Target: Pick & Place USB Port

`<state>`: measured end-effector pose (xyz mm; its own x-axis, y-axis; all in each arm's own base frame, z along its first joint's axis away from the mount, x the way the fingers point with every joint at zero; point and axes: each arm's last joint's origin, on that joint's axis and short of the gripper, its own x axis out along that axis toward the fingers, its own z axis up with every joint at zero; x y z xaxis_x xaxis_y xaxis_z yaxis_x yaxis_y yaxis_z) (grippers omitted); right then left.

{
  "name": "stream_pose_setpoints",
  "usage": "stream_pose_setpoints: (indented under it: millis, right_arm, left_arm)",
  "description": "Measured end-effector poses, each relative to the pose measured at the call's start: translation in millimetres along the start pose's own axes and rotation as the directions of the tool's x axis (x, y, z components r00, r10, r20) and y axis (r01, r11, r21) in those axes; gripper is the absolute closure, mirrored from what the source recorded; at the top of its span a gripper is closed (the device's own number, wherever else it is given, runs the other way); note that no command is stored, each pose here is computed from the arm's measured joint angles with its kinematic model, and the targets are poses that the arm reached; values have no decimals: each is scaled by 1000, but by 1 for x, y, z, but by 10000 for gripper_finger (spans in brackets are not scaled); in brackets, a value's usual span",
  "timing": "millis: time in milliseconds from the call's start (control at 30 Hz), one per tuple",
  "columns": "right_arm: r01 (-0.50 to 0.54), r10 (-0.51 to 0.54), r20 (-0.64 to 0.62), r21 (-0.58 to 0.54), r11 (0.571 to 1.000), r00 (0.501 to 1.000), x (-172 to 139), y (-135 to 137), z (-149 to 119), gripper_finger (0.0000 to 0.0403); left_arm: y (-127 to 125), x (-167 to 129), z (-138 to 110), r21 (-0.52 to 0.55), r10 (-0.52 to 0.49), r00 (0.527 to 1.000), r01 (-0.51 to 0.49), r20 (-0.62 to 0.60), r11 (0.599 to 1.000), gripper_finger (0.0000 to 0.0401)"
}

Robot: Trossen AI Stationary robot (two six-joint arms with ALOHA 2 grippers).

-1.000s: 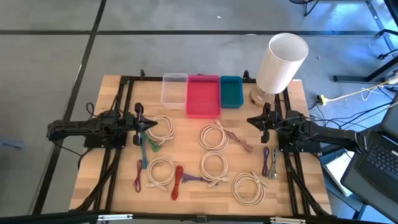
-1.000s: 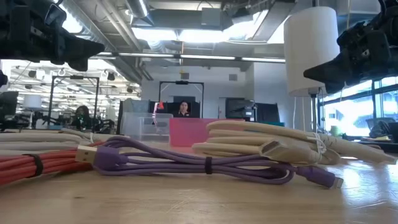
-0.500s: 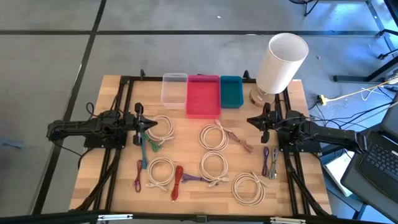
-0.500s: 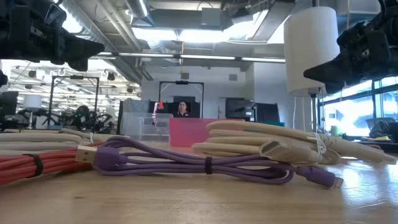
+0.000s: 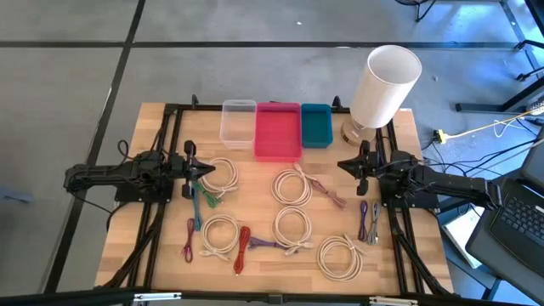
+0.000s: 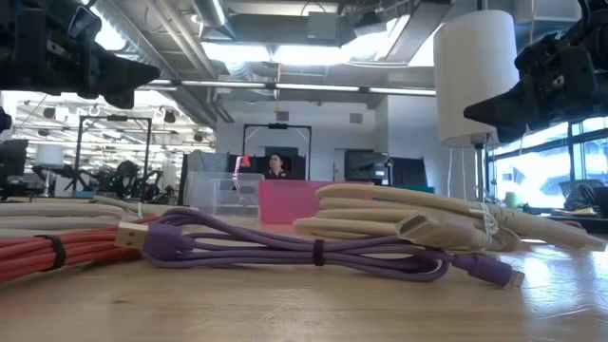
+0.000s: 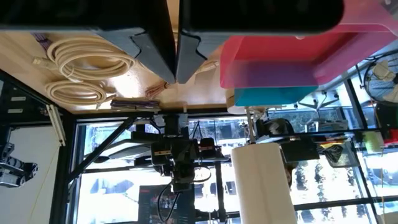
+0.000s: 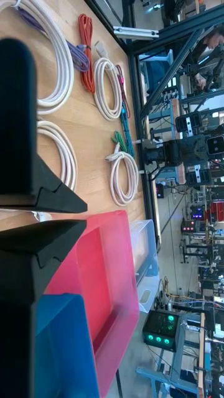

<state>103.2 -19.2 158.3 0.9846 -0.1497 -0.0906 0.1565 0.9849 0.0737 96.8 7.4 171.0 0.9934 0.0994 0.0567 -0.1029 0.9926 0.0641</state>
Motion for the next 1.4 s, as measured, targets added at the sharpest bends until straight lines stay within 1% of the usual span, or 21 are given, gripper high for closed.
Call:
stream_pose_setpoints:
  millis: [133, 233, 333, 433, 567, 633, 700, 767, 900, 1033, 1100, 1233, 1400]
  right_arm:
    - [-1, 1, 16, -6, 1000, 1000, 0, 0, 2, 369]
    - [-2, 6, 76, -52, 999, 997, 0, 1, 7, 369]
    - [-4, 10, 141, -48, 999, 990, -1, 1, 14, 369]
    - [-12, 15, 192, -15, 1000, 981, -2, 1, 19, 369]
    - [-10, 15, 199, -26, 1000, 980, -2, 1, 19, 369]
    - [14, -7, 202, -37, 999, 979, -2, 1, 19, 369]
    - [55, -59, 216, 23, 998, 975, -2, -1, 21, 369]
    - [70, -85, 241, 69, 995, 967, -3, -1, 23, 370]
    - [56, -83, 282, 105, 993, 956, -4, -1, 27, 369]
    - [30, -80, 323, 157, 987, 943, -5, -1, 31, 369]
    - [19, -78, 346, 170, 985, 935, -6, 0, 33, 369]
    - [2, -75, 379, 190, 982, 922, -7, 0, 36, 369]
    - [0, -73, 389, 183, 983, 919, -8, 0, 39, 369]
  left_arm:
    - [0, 0, 0, 0, 0, 1000, 0, -1, 1000, 395]
    - [0, 0, 0, 0, 0, 1000, 0, 0, 1000, 397]
    - [0, 0, 0, 0, 0, 1000, 0, 0, 1000, 395]
    - [0, 0, 0, 0, 0, 1000, 0, 0, 1000, 393]
    - [0, 0, 0, 0, 1, 1000, -1, 0, 1000, 396]
    - [0, 0, 1, 0, 6, 1000, -6, 5, 1000, 397]
    - [1, 0, 2, -1, 26, 999, -26, 20, 1000, 397]
    - [1, 0, 6, -5, 34, 998, -34, 56, 999, 396]
    - [3, -1, 12, -27, 76, 989, -73, 125, 997, 397]
    - [4, -2, 17, -51, 114, 980, -107, 165, 993, 400]
    - [5, -2, 18, -44, 138, 975, -132, 176, 990, 400]
    - [7, -3, 19, -38, 205, 969, -202, 139, 979, 395]
    - [9, -7, 30, -39, 246, 968, -244, 57, 969, 381]
